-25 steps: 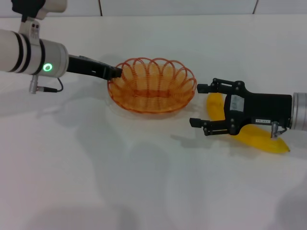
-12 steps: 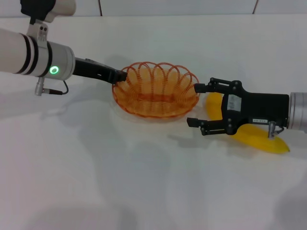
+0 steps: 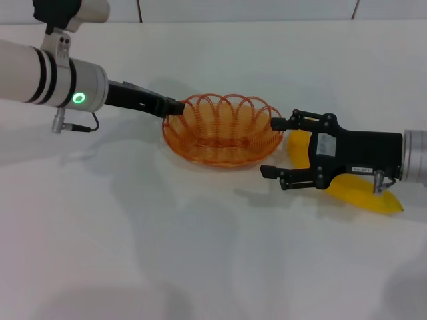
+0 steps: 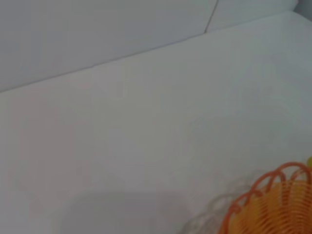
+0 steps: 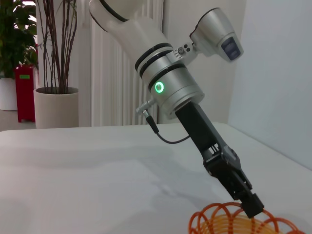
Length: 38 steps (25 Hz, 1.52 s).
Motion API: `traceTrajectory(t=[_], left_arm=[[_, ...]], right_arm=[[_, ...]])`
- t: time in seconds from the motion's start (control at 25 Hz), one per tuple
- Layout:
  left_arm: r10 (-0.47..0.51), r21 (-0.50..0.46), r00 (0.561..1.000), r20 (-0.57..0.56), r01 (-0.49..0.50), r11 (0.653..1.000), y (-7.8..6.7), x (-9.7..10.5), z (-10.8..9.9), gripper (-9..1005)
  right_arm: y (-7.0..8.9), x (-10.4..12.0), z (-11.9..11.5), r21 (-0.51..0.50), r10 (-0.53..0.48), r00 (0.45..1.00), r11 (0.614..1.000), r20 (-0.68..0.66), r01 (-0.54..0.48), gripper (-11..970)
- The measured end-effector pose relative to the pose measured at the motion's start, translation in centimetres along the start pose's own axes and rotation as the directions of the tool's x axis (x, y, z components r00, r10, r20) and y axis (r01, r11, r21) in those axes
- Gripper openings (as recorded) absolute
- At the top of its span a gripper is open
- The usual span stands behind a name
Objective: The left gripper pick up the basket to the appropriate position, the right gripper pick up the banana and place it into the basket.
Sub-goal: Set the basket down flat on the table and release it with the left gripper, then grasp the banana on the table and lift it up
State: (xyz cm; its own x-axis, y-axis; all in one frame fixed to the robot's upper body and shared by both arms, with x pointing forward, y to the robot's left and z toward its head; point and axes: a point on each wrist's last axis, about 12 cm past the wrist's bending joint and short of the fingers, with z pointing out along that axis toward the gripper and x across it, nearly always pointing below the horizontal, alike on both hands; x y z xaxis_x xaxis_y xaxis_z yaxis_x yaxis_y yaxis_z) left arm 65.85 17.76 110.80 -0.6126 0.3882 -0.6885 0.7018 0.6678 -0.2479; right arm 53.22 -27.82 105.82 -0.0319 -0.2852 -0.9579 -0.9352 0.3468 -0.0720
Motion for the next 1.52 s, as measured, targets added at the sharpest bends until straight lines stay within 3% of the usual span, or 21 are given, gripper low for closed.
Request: traceTrajectory(t=[0.32, 0.56, 0.72, 0.84, 0.96, 1.16, 1.32, 1.52], left_arm=[[0.037, 0.016, 0.998, 0.044, -0.038, 0.999, -0.1, -1.0, -0.3, 349], [0.12, 0.144, 0.977, 0.175, -0.145, 0.979, -0.3, -1.1, -3.0, 536], [0.107, 0.16, 0.947, 0.303, -0.161, 0.974, 0.9, 1.6, -6.3, 691], [0.132, 0.113, 0.862, 0.49, -0.213, 0.971, 1.7, 5.1, -9.5, 819], [0.195, 0.046, 0.784, 0.589, -0.273, 0.961, 1.6, 8.8, -11.4, 822], [0.344, -0.094, 0.661, 0.667, -0.384, 0.919, -0.1, 14.5, -11.4, 819], [0.416, -0.256, 0.57, 0.709, -0.342, 0.904, -1.4, 18.3, -11.6, 817], [0.415, -0.308, 0.546, 0.728, -0.279, 0.909, -2.5, 20.5, -11.6, 816]], right_arm=[[0.2, 0.4, -0.8, 0.014, 0.014, 1.0, 1.0, -0.003, -0.014, 889], [0.1, 0.7, -2.0, 0.051, 0.026, 1.0, 0.998, 0.0, -0.025, 888], [0.0, 0.7, -2.2, 0.072, 0.029, 0.999, 0.997, 0.017, -0.03, 889], [-0.1, 0.6, -2.3, 0.087, 0.031, 0.999, 0.996, 0.031, -0.033, 888], [-0.1, 0.6, -2.4, 0.097, 0.032, 0.999, 0.995, 0.039, -0.036, 888], [0.1, 0.8, -2.6, 0.103, 0.04, 0.998, 0.994, 0.038, -0.044, 888], [0.1, 0.9, -2.8, 0.106, 0.041, 0.999, 0.993, 0.036, -0.044, 889], [0.6, 1.6, -3.6, 0.118, 0.057, 0.998, 0.991, 0.018, -0.059, 889]])
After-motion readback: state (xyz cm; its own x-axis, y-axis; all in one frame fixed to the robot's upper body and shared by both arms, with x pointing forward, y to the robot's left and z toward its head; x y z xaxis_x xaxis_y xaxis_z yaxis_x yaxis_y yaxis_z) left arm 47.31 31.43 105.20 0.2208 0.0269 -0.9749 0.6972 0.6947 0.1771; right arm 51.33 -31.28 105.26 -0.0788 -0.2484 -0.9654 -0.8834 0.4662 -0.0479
